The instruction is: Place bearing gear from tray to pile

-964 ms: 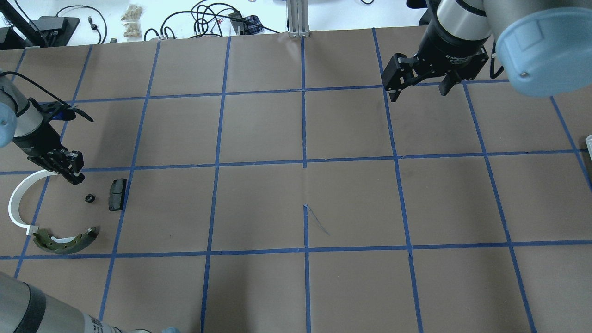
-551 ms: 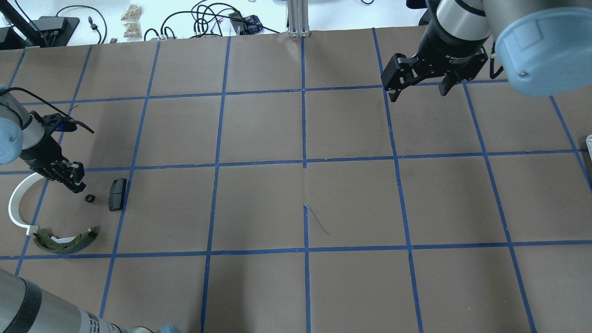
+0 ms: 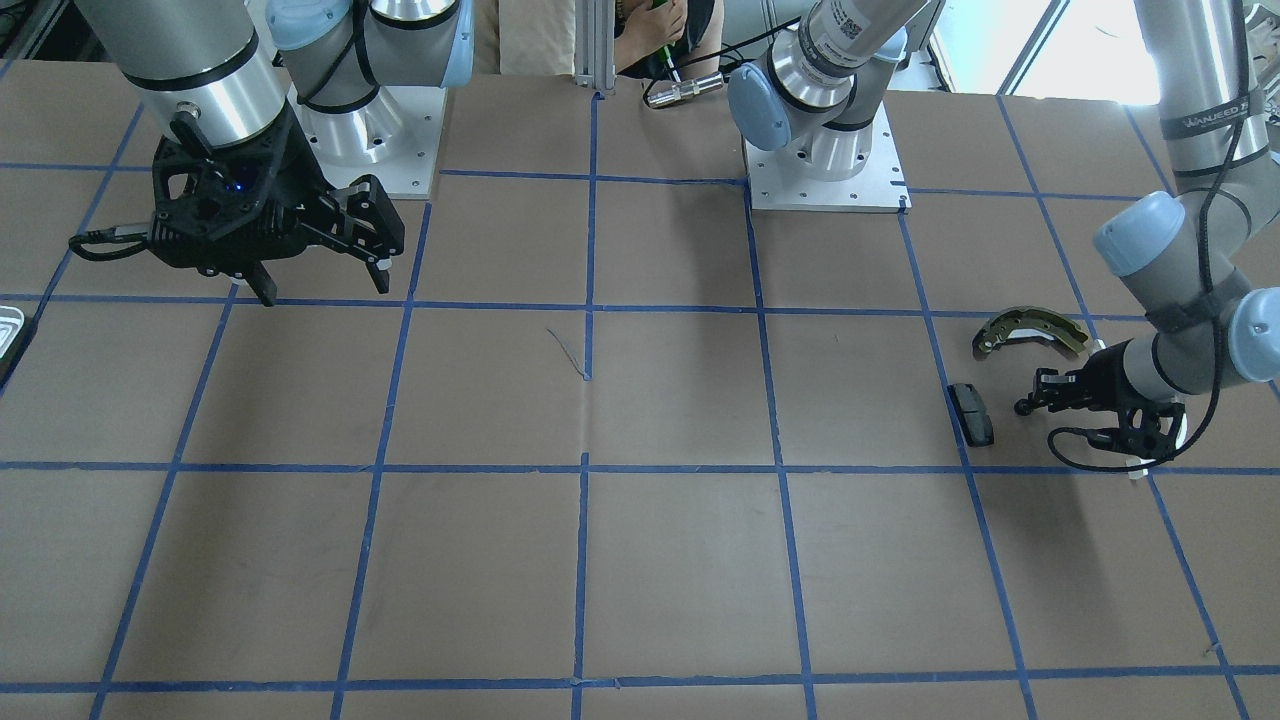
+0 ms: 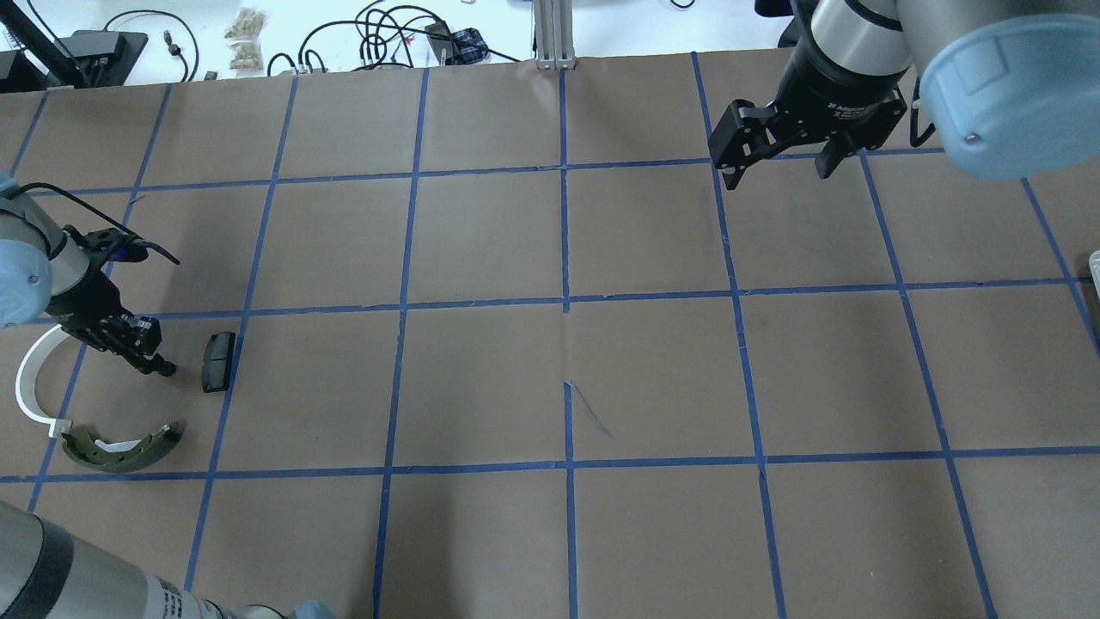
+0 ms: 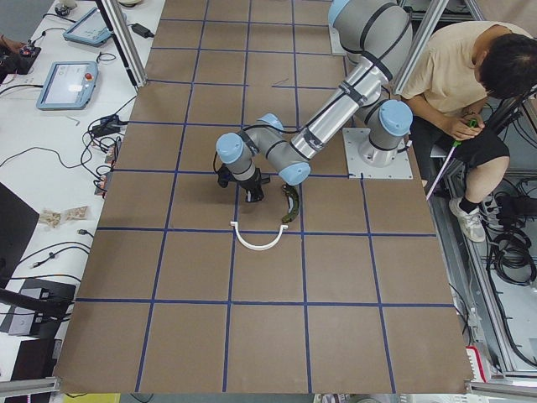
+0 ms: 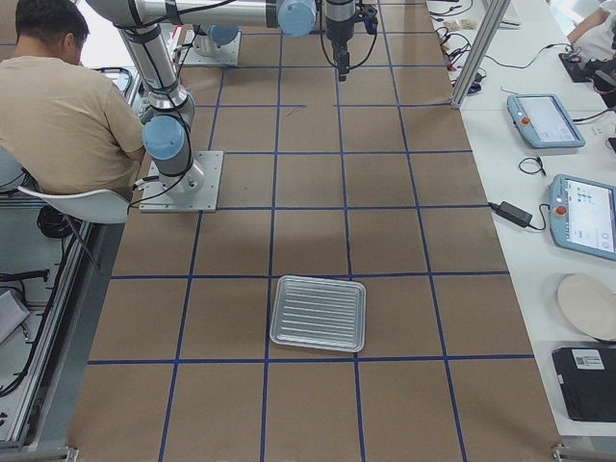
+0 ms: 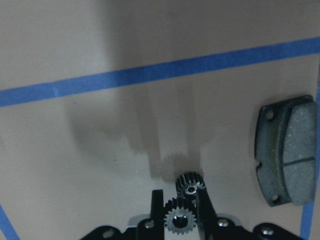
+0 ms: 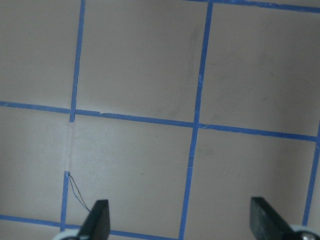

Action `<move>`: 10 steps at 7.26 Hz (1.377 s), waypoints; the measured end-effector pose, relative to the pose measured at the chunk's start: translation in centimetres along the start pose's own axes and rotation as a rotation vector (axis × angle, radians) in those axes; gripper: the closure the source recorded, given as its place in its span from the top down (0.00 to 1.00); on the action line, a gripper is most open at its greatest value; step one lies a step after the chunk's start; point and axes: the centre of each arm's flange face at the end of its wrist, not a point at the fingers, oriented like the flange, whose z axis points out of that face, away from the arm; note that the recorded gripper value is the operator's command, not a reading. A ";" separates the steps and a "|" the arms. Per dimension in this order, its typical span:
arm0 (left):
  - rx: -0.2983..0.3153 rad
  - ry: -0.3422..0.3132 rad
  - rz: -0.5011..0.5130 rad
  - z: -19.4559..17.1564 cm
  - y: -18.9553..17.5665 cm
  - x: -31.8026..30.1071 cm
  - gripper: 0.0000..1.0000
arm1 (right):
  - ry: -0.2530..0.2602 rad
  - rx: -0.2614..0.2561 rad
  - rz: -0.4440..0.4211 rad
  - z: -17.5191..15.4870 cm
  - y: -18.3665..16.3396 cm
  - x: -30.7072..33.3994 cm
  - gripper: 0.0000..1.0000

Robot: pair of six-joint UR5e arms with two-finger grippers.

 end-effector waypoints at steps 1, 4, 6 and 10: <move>0.004 -0.007 -0.008 0.1 0.1 -0.5 0.00 | 0.000 0.000 0.000 0.0 0.0 0.0 1.00; 0.004 -0.010 -0.015 0.5 0.2 -0.8 0.82 | 0.000 0.000 0.000 0.0 0.0 0.0 1.00; -0.002 -0.005 -0.015 0.5 0.2 -0.7 1.00 | 0.000 0.000 0.001 0.0 0.0 0.0 1.00; 0.002 -0.014 -0.002 -3.1 -0.1 -0.2 1.00 | 0.000 0.000 0.001 0.0 0.0 0.0 1.00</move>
